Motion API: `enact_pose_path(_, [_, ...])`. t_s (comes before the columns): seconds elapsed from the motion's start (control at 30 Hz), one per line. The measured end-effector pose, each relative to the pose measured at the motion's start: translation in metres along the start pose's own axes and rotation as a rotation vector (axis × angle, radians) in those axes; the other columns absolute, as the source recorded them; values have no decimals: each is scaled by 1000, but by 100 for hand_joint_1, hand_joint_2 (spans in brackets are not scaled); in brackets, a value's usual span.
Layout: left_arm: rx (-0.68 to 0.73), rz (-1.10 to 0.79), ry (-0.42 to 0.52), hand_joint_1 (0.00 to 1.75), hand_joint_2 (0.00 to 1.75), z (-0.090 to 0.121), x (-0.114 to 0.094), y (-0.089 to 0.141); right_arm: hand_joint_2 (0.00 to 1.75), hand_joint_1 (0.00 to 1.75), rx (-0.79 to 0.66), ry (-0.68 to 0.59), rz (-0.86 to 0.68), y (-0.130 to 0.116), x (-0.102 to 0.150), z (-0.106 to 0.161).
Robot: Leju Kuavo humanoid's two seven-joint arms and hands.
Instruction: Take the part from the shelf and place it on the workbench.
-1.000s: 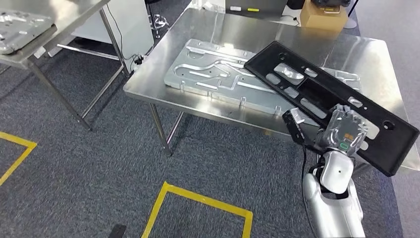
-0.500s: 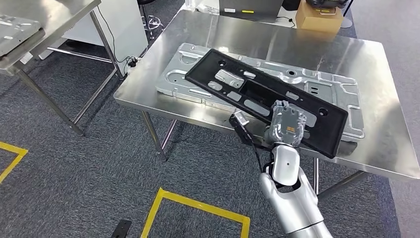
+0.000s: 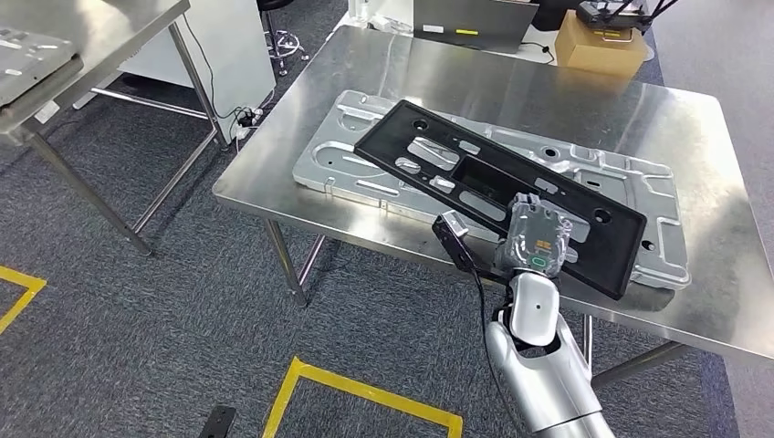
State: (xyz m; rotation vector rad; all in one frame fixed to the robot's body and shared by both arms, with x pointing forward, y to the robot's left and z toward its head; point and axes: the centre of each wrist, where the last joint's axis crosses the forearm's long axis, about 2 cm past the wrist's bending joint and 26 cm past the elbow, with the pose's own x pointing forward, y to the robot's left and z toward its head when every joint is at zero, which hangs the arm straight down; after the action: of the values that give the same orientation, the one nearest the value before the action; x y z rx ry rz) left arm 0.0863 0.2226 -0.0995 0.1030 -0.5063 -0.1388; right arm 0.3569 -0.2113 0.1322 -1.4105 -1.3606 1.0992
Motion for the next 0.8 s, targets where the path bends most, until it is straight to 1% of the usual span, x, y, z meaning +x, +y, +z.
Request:
enact_pose_path(0.13, [16, 22, 0, 0, 0, 1, -2, 0, 175, 175, 14, 30, 21, 6, -18, 8])
enact_pose_path(0.37, [44, 53, 9, 0, 0, 2, -6, 0, 175, 175, 81, 55, 41, 23, -27, 37])
enact_pose_path(0.8, [69, 82, 10, 0, 0, 1, -4, 0, 175, 175, 96, 60, 73, 28, -39, 44])
